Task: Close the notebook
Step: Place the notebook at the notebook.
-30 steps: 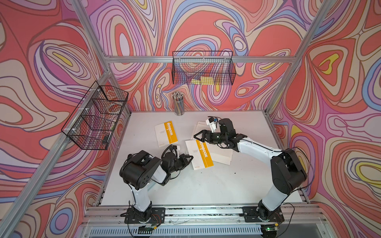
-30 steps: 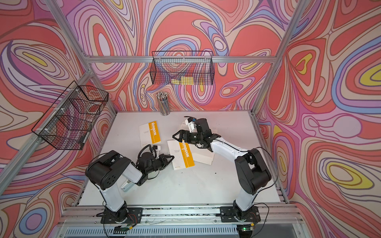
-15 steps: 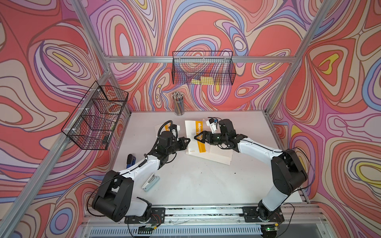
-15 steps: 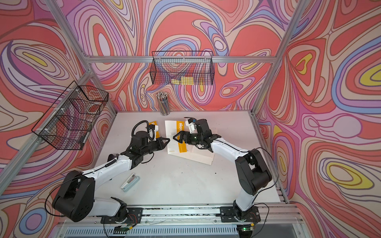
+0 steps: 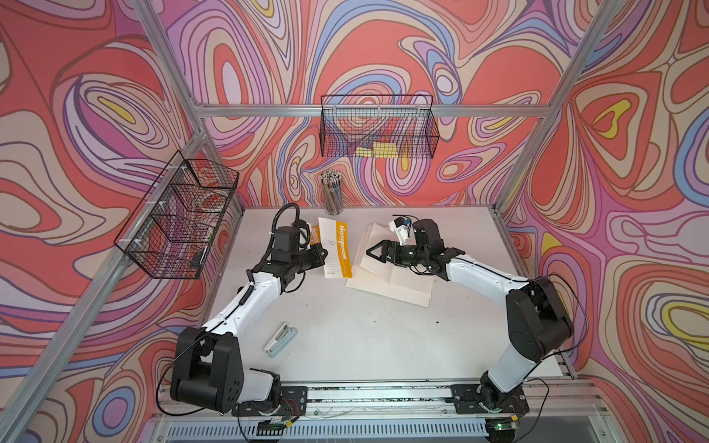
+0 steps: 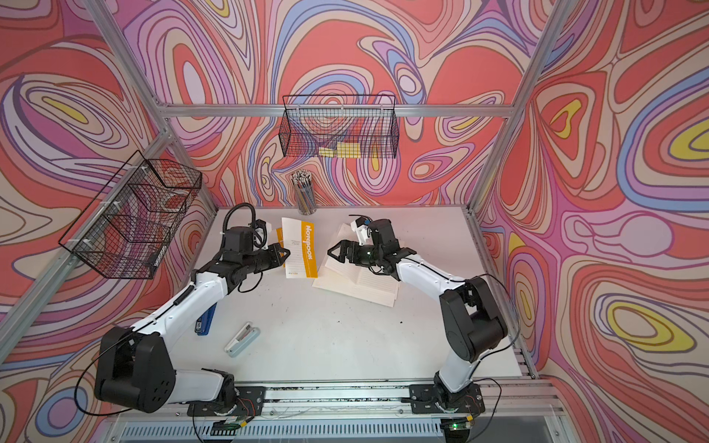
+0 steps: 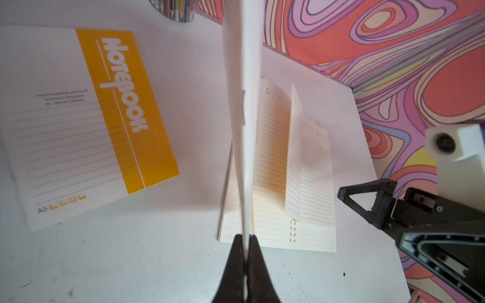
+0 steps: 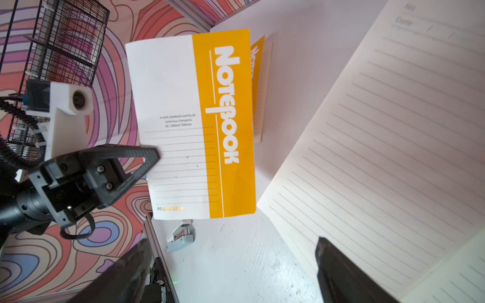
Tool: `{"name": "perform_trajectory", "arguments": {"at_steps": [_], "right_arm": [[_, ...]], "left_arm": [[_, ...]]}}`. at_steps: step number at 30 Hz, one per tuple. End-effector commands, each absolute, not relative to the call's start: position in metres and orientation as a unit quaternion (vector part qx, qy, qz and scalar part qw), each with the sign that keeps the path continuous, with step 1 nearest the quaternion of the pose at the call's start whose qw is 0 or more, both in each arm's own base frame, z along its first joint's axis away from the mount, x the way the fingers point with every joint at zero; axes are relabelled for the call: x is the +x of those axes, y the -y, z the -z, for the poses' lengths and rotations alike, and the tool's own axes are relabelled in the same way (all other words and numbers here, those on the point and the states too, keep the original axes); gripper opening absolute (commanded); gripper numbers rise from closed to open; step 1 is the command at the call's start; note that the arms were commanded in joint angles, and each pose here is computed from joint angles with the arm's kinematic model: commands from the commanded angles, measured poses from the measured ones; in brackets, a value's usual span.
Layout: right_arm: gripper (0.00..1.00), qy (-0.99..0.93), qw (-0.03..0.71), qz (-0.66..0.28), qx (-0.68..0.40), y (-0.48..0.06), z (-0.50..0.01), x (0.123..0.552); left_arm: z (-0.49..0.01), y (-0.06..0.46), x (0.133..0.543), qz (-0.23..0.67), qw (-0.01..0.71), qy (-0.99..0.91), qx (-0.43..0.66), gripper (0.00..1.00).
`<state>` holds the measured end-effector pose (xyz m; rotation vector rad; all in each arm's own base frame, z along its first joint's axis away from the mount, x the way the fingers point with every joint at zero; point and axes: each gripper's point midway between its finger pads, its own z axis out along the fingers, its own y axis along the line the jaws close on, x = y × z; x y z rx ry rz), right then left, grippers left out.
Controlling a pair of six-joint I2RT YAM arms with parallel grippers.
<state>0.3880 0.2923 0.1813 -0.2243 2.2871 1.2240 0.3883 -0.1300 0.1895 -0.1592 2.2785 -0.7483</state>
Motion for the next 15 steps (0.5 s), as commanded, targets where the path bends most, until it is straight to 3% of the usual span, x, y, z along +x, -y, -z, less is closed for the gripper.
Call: {"name": "perform_trajectory", "arguments": {"at_steps": [1, 15], "right_arm": [[0.98, -0.839, 0.276, -0.459, -0.095, -0.287, -0.193, 0.392], [0.98, -0.842, 0.268, -0.463, -0.074, -0.275, -0.181, 0.399]], "left_arm": [[-0.182, 0.113, 0.391, 0.275, 0.341, -0.896, -0.071, 0.00], [-0.180, 0.085, 0.452, 0.311, 0.325, -0.886, -0.112, 0.00]]}}
